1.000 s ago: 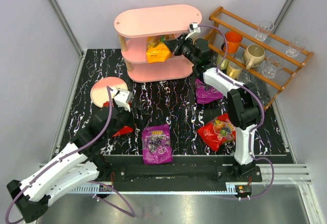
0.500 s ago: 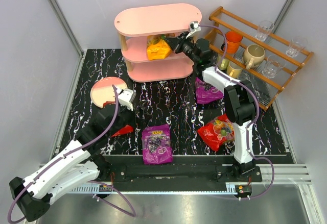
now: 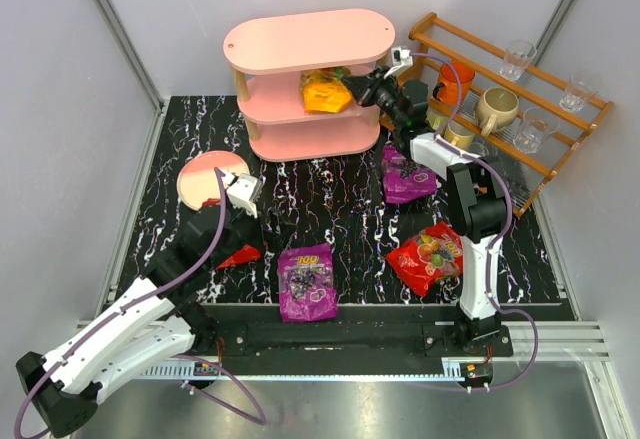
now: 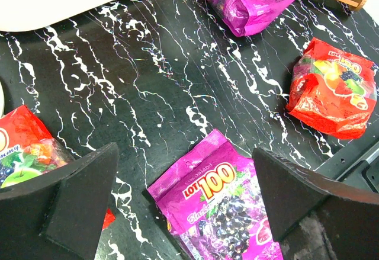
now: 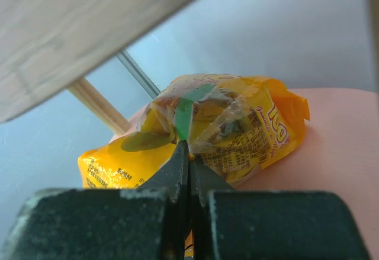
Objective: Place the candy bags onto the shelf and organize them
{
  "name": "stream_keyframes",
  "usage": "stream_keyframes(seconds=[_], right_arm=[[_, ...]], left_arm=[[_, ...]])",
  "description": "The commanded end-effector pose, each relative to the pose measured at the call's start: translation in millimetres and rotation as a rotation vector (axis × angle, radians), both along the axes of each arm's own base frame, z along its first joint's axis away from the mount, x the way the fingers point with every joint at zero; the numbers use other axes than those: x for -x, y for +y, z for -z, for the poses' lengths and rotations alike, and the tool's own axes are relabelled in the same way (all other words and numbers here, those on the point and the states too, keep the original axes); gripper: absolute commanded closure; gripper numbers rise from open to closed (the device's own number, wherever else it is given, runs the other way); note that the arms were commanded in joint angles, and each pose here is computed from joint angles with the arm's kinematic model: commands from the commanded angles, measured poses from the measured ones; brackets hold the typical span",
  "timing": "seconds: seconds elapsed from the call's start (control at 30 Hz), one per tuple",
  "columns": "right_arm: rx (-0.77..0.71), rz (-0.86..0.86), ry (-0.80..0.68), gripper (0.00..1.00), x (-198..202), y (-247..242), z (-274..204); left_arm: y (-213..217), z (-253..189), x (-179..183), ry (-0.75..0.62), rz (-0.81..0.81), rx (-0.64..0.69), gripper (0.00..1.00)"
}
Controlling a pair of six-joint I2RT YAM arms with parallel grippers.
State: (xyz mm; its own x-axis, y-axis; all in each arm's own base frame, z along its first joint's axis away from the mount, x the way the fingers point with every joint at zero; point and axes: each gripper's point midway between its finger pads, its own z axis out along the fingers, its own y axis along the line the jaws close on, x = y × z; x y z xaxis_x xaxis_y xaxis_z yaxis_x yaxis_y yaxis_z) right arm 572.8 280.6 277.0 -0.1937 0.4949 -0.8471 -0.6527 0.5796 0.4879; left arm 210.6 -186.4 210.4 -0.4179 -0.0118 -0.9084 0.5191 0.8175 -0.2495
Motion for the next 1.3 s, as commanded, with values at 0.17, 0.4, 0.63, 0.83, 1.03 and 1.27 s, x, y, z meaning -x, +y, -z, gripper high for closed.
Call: stream_keyframes(seconds=[0.17,0.4,0.63,0.83,1.03,1.27], right_arm=[[-0.001,-0.086,-0.069,1.0,2,-25,-28],[0.022,-0.125,-0.069,0.98,-4,-24,-28],[0.023,-0.102,-0.084,0.55,0,-34,-34],[0.04,-0.05,-0.097,0.4,15,-50,-43],[0.057,-0.037,-0.103,0.33,36,-59,-54],[0.071,0.057,-0.029,0.3,65,-79,-55]], left_arm=[[-6,-15,-4,-0.031,0.016,0.038,0.01],[-7,-17,-4,-0.031,0.018,0.042,0.01],[-5,-19,-3,-0.033,0.01,0.048,0.01],[1,-31,0,-0.058,-0.008,0.066,0.01],[6,-43,2,-0.072,-0.018,0.078,0.01],[10,-53,10,-0.078,-0.021,0.116,0.01]])
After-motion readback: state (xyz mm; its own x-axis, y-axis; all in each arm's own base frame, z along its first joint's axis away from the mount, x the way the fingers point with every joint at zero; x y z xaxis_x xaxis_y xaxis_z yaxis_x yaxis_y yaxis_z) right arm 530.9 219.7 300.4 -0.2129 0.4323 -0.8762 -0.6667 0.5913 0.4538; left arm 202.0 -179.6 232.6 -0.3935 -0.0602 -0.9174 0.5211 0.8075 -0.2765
